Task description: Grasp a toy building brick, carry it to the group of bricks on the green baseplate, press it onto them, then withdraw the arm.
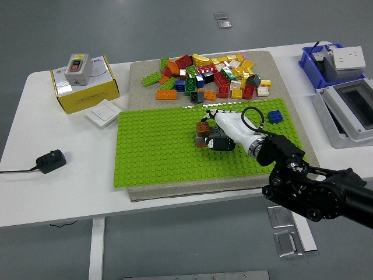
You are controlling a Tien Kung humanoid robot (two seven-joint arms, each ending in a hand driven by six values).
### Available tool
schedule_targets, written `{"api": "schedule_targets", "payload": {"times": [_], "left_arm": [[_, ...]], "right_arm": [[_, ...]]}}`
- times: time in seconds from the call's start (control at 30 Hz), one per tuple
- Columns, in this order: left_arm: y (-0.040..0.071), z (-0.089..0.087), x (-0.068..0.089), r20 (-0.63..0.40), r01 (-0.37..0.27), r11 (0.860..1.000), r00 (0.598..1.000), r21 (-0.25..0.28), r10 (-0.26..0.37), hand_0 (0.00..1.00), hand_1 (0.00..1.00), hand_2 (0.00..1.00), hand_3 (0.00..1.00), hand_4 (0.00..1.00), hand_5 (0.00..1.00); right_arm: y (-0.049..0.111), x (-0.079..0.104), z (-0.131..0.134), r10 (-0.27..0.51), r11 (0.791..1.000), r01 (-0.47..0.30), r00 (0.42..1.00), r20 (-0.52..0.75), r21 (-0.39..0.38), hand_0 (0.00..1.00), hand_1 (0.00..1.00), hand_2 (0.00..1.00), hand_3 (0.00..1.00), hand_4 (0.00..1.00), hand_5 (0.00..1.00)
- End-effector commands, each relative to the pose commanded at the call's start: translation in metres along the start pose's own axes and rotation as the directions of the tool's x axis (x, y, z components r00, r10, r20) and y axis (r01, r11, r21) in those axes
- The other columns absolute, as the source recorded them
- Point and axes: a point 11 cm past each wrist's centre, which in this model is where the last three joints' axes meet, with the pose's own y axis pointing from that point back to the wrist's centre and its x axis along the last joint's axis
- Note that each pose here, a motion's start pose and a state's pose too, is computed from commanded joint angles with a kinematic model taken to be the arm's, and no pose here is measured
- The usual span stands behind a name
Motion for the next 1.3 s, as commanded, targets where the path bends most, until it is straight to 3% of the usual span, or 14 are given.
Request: {"api": "schedule_targets", "payload": {"times": [0.43,0.77,0.8,0.97,1.0,1.3], "left_arm": [[0.0,0.001,-0.001,-0.003,0.002,1.0,1.0,-0.002,-0.002,0.658,0.66,0.562,0.589,0.146,0.679],[0.0,-0.002,-0.001,-0.009,0.002,1.0,1.0,0.002,-0.002,0.658,0.66,0.562,0.589,0.146,0.679],[0.0,-0.002,-0.001,-0.009,0.002,1.0,1.0,0.002,-0.002,0.658,0.66,0.563,0.589,0.147,0.679],[0.0,-0.002,-0.002,-0.009,0.002,1.0,1.0,0.001,-0.002,0.658,0.66,0.563,0.589,0.147,0.679],[0.0,-0.002,-0.002,-0.009,0.003,1.0,1.0,0.001,-0.003,0.658,0.66,0.563,0.59,0.148,0.677],[0.0,-0.004,-0.002,-0.007,0.003,1.0,1.0,0.004,-0.003,0.658,0.66,0.563,0.59,0.151,0.677]], "right_arm": [[0.001,0.004,-0.004,0.004,1.0,-0.004,0.999,0.041,0.021,0.876,0.903,0.942,0.796,0.56,0.382],[0.021,0.033,-0.015,0.113,0.989,-0.12,0.99,0.088,0.082,0.876,0.903,0.942,0.795,0.561,0.384],[0.024,0.034,-0.018,0.118,0.988,-0.127,0.989,0.09,0.092,0.879,0.906,0.944,0.74,0.56,0.383],[0.031,0.025,-0.023,0.1,0.987,-0.11,0.991,0.086,0.117,0.879,0.906,0.944,0.74,0.56,0.383],[0.031,0.023,-0.024,0.095,0.988,-0.105,0.992,0.085,0.117,0.88,0.917,0.998,0.647,0.562,0.4],[0.025,0.02,-0.016,0.095,0.99,-0.103,0.992,0.086,0.092,0.881,0.918,0.998,0.645,0.561,0.405]]}}
